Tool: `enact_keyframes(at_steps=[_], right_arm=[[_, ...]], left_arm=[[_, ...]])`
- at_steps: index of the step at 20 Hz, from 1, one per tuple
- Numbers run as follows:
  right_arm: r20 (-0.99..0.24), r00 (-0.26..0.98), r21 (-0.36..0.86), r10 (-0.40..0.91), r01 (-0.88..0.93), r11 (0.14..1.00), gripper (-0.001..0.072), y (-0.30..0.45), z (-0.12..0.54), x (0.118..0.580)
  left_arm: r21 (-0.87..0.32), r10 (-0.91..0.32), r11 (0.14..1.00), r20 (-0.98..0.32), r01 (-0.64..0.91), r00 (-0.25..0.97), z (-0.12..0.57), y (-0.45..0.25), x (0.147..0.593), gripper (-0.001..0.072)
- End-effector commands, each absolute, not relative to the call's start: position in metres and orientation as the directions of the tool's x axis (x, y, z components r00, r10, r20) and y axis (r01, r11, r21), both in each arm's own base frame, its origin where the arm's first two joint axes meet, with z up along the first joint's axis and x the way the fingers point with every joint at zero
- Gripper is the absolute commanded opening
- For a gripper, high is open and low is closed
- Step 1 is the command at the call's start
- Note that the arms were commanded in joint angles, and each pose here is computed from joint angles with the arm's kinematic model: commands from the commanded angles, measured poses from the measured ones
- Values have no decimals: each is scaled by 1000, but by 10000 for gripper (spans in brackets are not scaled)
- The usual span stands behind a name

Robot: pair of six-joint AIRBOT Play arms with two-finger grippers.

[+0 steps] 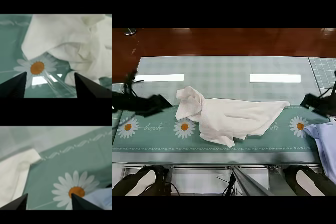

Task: Fold the shirts.

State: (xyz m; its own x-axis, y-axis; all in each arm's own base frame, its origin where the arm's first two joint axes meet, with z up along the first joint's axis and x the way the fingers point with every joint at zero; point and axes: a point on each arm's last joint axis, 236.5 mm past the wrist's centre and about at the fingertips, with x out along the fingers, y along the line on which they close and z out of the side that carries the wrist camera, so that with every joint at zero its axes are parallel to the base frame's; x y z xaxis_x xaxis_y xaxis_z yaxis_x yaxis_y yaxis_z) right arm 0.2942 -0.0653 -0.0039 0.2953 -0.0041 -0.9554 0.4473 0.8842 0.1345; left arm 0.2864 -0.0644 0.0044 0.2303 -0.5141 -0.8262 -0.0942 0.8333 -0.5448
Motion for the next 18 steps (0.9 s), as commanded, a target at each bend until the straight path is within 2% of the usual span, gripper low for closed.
enact_keyframes(at_steps=[1, 2, 3, 8, 11, 12, 13, 18], right_arm=[[-941, 264, 314, 212, 445, 839, 619, -13, -55, 248], [-929, 252, 359, 272, 422, 833, 619, 7, -66, 239], [-924, 233, 377, 304, 414, 829, 618, 20, -74, 231], [-917, 223, 395, 332, 380, 836, 619, 45, -83, 229], [-898, 270, 433, 349, 397, 809, 618, 49, -78, 240], [-892, 285, 443, 350, 402, 802, 619, 49, -77, 244], [-886, 303, 453, 350, 404, 795, 619, 49, -75, 248], [-840, 468, 476, 274, 395, 786, 618, 29, -47, 296]], left_arm=[[-751, -738, 657, -659, -72, 142, -25, -137, 228, 703], [-786, -775, 615, -617, -62, 136, -31, -155, 220, 703], [-792, -778, 608, -607, -50, 160, -40, -166, 220, 703], [-723, -703, 691, -668, 11, 244, -68, -197, 240, 703], [-702, -696, 710, -683, 66, 224, -75, -224, 242, 694], [-700, -703, 707, -683, 96, 201, -74, -232, 241, 452], [-704, -714, 699, -677, 126, 178, -72, -238, 240, 32], [-746, -772, 635, -605, 201, 195, -26, -237, 271, 18]])
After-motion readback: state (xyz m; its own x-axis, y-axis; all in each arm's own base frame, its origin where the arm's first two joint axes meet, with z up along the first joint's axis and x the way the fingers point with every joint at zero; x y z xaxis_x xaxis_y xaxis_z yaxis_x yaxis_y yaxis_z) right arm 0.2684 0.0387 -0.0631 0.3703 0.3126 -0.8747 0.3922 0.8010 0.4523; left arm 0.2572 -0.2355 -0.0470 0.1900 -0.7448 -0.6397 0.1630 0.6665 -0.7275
